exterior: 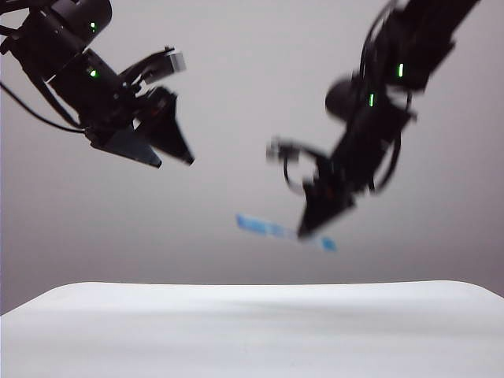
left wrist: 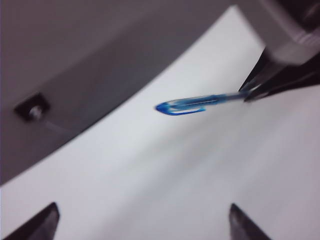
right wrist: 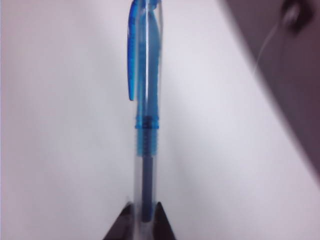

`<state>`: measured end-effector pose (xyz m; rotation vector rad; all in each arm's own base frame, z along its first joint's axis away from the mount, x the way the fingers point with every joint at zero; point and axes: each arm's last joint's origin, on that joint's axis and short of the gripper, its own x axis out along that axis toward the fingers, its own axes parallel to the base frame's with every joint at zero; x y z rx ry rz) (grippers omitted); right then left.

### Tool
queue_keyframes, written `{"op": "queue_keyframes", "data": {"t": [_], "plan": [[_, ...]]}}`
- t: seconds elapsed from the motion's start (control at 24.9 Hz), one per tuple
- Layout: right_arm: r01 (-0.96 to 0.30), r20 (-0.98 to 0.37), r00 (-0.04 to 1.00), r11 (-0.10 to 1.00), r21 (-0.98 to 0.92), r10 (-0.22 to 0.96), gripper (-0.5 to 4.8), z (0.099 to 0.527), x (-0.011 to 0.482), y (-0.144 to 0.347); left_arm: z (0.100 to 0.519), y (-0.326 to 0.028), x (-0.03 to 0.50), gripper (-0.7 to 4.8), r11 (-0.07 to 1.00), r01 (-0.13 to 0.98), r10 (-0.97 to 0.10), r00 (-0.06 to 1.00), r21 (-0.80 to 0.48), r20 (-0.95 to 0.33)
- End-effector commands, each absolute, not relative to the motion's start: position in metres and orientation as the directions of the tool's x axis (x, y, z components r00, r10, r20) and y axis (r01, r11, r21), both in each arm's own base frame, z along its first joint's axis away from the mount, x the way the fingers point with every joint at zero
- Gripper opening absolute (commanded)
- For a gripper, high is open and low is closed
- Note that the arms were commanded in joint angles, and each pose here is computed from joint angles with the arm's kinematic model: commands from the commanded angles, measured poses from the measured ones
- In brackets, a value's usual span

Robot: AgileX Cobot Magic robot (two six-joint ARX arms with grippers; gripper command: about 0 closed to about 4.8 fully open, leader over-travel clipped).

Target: Pick up the pen and remove the cap.

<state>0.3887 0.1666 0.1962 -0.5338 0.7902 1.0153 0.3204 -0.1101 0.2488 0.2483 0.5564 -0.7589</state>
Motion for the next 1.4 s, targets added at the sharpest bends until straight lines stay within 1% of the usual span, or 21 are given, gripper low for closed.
{"op": "queue_keyframes", "data": {"t": [0.04, 0.16, 0.28, 0.36, 0.44, 0.48, 0.52, 0.56, 0.6, 0.68, 0.72, 0.84, 0.96, 1.04, 1.12, 1.28, 1.4], "plan": [[-0.9, -0.687, 0.299, 0.434, 0.027, 0.663, 0.22, 0.258, 0.375, 0.166, 0.269, -0.105, 0.327, 4.13, 0.723, 0.682, -0.659, 0.638, -0.105, -0.399], [-0.916, -0.61, 0.321, 0.401, -0.006, 0.724, 0.21, 0.296, 0.36, 0.161, 0.28, -0.099, 0.331, 4.13, 0.647, 0.725, -0.76, 0.587, -0.238, -0.278], [-0.927, -0.538, 0.338, 0.373, -0.047, 0.772, 0.22, 0.331, 0.341, 0.154, 0.293, -0.089, 0.336, 4.12, 0.581, 0.765, -0.813, 0.563, -0.278, -0.15], [-0.937, -0.487, 0.327, 0.346, -0.054, 0.81, 0.21, 0.349, 0.329, 0.15, 0.302, -0.085, 0.337, 4.12, 0.53, 0.804, -0.844, 0.532, -0.269, -0.07], [-0.945, -0.442, 0.314, 0.324, -0.056, 0.84, 0.21, 0.361, 0.322, 0.149, 0.313, -0.082, 0.337, 4.1, 0.447, 0.861, -0.885, 0.465, -0.245, 0.021], [-0.95, -0.403, 0.304, 0.305, -0.063, 0.863, 0.21, 0.37, 0.317, 0.147, 0.324, -0.083, 0.334, 4.0, 0.359, 0.913, -0.92, 0.381, -0.192, 0.093], [-0.951, -0.392, 0.304, 0.304, -0.063, 0.869, 0.21, 0.372, 0.317, 0.147, 0.328, -0.083, 0.332, 3.99, 0.327, 0.929, -0.93, 0.349, -0.173, 0.118], [-0.951, -0.374, 0.304, 0.304, -0.059, 0.876, 0.21, 0.374, 0.316, 0.147, 0.337, -0.084, 0.328, 3.99, 0.259, 0.958, -0.948, 0.277, -0.124, 0.16], [-0.953, -0.363, 0.294, 0.299, -0.043, 0.884, 0.21, 0.375, 0.316, 0.148, 0.342, -0.084, 0.325, 3.99, 0.233, 0.967, -0.951, 0.249, -0.106, 0.182], [-0.958, -0.35, 0.274, 0.285, -0.022, 0.896, 0.21, 0.376, 0.316, 0.148, 0.343, -0.084, 0.325, 3.99, 0.227, 0.967, -0.951, 0.245, -0.114, 0.189], [-0.967, -0.329, 0.244, 0.253, -0.016, 0.912, 0.21, 0.377, 0.315, 0.149, 0.342, -0.084, 0.325, 3.99, 0.22, 0.966, -0.952, 0.243, -0.137, 0.187], [-0.976, -0.272, 0.209, 0.216, -0.006, 0.939, 0.21, 0.383, 0.315, 0.154, 0.342, -0.085, 0.325, 4.0, 0.189, 0.966, -0.958, 0.221, -0.175, 0.186], [-0.984, -0.218, 0.179, 0.18, -0.017, 0.959, 0.21, 0.389, 0.314, 0.16, 0.343, -0.092, 0.323, 4.0, 0.178, 0.97, -0.957, 0.21, -0.167, 0.2], [-0.983, -0.199, 0.181, 0.179, -0.028, 0.963, 0.21, 0.392, 0.314, 0.163, 0.346, -0.094, 0.322, 4.0, 0.182, 0.971, -0.952, 0.214, -0.152, 0.221], [-0.985, -0.186, 0.171, 0.166, -0.043, 0.968, 0.21, 0.393, 0.314, 0.168, 0.348, -0.098, 0.319, 3.99, 0.173, 0.976, -0.95, 0.201, -0.134, 0.24], [-0.986, -0.184, 0.165, 0.163, -0.027, 0.969, 0.21, 0.39, 0.316, 0.171, 0.35, -0.1, 0.32, 3.99, 0.215, 0.968, -0.929, 0.245, -0.133, 0.278], [-0.988, -0.193, 0.152, 0.152, -0.01, 0.969, 0.21, 0.385, 0.317, 0.176, 0.353, -0.102, 0.318, 3.99, 0.211, 0.97, -0.92, 0.239, -0.123, 0.312]]}}
